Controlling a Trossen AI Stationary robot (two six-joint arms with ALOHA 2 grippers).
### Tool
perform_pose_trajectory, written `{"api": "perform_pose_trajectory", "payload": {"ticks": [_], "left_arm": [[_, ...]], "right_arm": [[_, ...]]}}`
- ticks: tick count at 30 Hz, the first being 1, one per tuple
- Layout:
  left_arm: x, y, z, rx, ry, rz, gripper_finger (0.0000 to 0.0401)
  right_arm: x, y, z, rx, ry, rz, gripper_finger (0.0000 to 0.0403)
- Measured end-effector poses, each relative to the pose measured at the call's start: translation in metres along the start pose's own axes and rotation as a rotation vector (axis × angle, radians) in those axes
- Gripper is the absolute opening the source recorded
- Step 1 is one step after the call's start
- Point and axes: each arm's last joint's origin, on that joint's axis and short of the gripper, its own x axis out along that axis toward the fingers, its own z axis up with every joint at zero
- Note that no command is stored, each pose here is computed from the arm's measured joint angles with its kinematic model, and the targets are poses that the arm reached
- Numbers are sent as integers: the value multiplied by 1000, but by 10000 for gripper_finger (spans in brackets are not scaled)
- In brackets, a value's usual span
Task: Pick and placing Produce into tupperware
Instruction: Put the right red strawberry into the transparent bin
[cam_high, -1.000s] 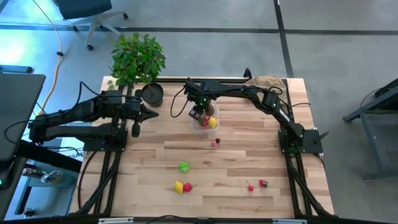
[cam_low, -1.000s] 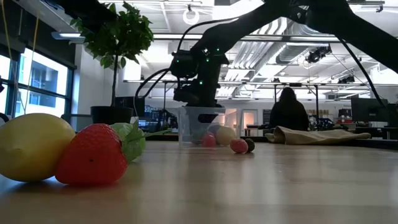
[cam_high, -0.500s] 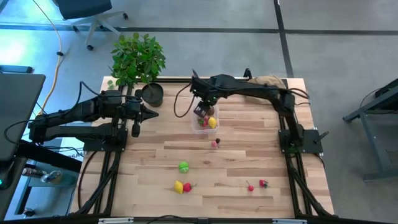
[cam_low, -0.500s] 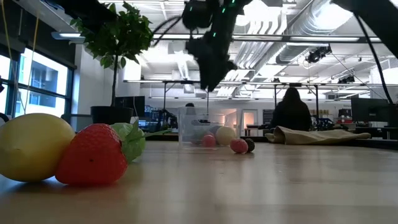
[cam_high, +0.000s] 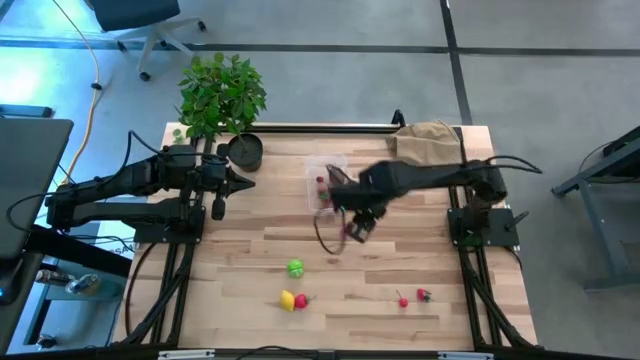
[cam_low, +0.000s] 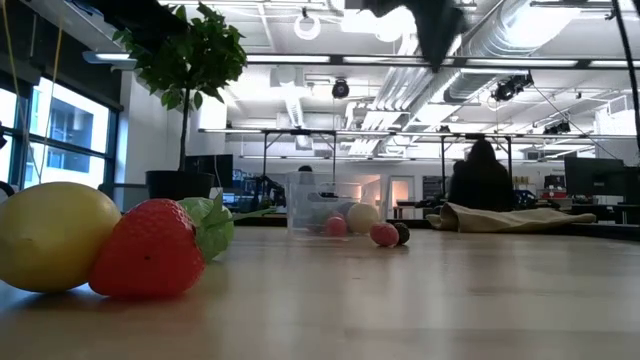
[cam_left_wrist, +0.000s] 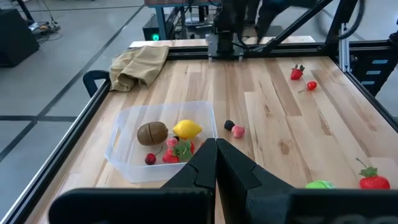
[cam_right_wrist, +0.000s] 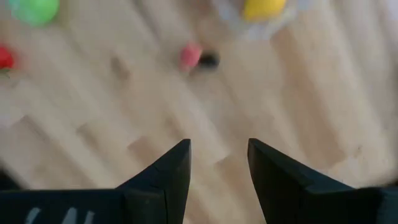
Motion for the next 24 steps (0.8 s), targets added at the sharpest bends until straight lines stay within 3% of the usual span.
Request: {"api": "perform_pose_trajectory", "payload": {"ticks": [3,5,10,19,24], "left_arm": [[0,0,0,0,0,0,1],[0,0,0,0,0,0,1],[0,0,0,0,0,0,1],[0,0,0,0,0,0,1],[0,0,0,0,0,0,1]], "right_arm": [[-1,11,-25,59,-18,-19,151],[1,20,-38,81,-45,26,151],[29,40,-68,43,4,77,151],[107,29,-76,79,32,33,151],[123,33,-136,35,185,19,151]]}}
